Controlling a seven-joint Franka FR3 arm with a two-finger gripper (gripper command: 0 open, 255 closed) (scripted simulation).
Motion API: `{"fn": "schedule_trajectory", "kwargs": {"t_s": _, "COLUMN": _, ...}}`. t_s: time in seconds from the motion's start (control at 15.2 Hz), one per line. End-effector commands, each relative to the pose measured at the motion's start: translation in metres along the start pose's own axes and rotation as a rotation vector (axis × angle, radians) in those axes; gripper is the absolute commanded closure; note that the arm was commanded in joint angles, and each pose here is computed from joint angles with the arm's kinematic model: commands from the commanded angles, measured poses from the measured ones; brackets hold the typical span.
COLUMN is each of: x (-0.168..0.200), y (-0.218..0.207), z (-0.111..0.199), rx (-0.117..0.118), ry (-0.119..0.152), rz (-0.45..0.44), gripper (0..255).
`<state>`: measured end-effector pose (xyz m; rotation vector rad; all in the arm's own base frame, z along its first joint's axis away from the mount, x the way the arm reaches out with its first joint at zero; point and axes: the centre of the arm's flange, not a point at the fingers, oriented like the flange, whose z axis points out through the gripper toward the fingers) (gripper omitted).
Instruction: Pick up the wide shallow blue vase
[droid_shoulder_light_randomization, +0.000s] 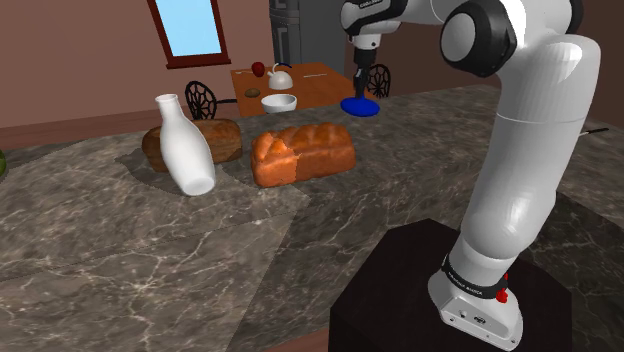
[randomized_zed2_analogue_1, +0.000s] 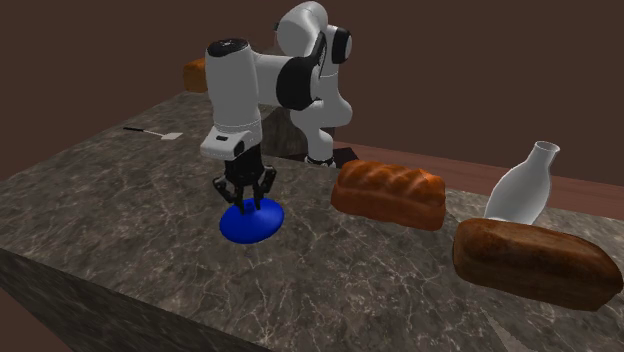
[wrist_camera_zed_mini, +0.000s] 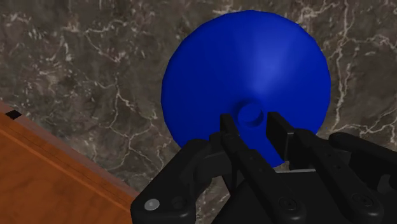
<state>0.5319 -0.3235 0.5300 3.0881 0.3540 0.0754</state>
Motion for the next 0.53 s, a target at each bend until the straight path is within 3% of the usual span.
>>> {"fn": "schedule_trajectory", "kwargs": {"t_s": 0.0, "x": 0.001, "y": 0.000, "z": -0.011, "rx": 0.000, "ry": 0.000, "rz": 0.000, "gripper": 255}}
{"fn": "schedule_trajectory", "kwargs": {"t_s": 0.46, "x": 0.002, "y": 0.001, "z": -0.038, "rx": 0.000, "ry": 0.000, "rz": 0.000, "gripper": 255}}
